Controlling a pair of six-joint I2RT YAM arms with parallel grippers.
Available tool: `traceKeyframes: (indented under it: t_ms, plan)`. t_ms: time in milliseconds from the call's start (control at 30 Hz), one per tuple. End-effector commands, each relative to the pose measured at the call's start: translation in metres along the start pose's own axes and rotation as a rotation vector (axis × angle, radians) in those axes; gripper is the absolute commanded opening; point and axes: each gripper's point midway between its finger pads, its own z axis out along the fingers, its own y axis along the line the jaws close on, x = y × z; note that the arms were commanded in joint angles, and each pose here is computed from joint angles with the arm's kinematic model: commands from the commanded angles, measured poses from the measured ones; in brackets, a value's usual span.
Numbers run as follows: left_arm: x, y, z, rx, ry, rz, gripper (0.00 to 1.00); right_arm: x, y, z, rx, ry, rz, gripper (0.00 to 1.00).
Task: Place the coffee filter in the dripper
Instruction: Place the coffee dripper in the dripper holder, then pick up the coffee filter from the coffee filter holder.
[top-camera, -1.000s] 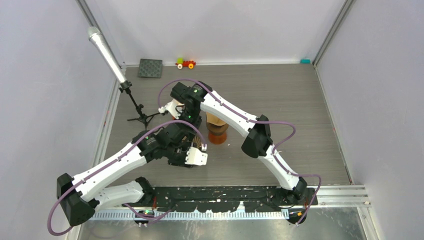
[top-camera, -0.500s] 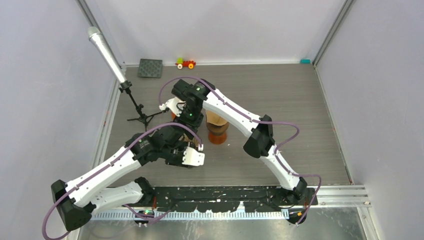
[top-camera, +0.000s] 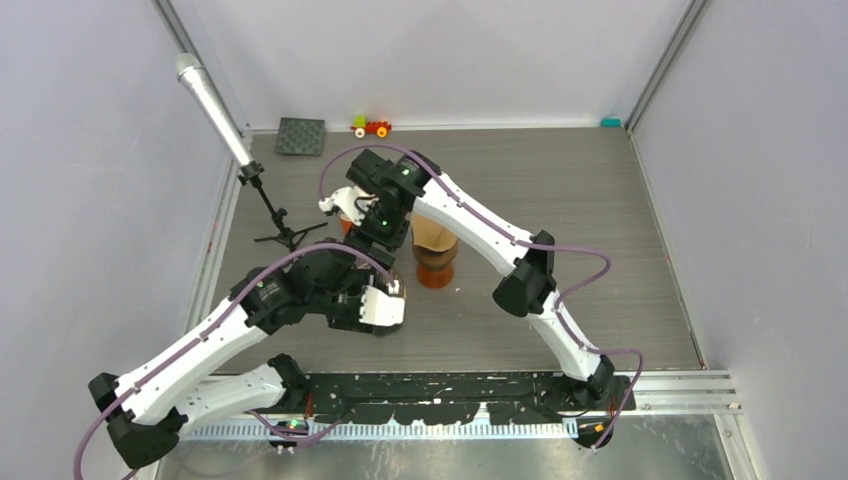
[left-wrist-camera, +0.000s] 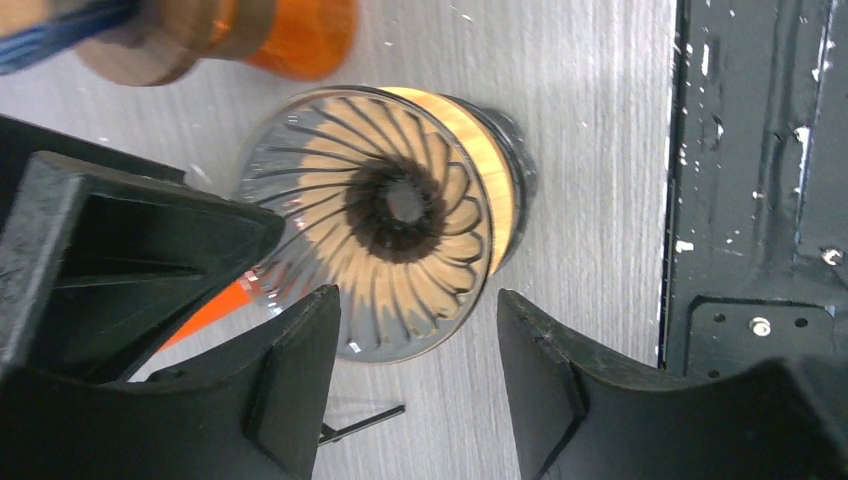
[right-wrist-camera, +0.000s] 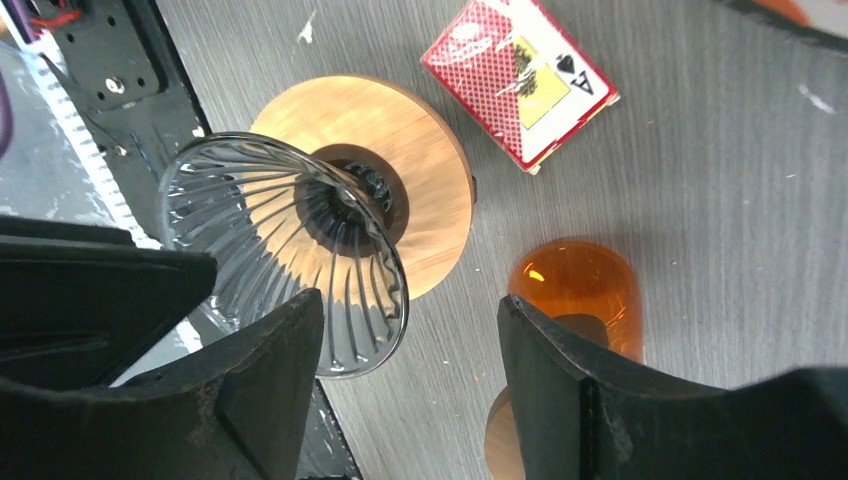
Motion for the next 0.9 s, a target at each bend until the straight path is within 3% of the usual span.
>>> traceKeyframes:
  t_ms: [0,267,400,633,867]
  plan:
    - [-0.021,0.027,-0.026,-0.122,-0.068,-0.02,0.63,-0.032,0.014,-0.072,0.075,-0.203,-0.04,0.7]
    - [-0.038,0.068,-0.062,-0.293,-0.206,-0.143,0.8,-0.048,-0.003,-0.125,0.19,-0.351,-0.003,0.76]
    - [-0.043,0.09,-0.074,-0.353,-0.236,-0.237,0.81,-0.055,-0.012,-0.167,0.236,-0.466,0.025,0.76]
    - [-0.029,0.165,-0.089,-0.49,-0.266,-0.504,0.69,-0.039,-0.028,-0.233,0.283,-0.6,0.099,0.76]
    - [0.009,0.231,-0.053,-0.519,-0.175,-0.711,0.58,-0.004,-0.042,-0.261,0.335,-0.629,0.16,0.76]
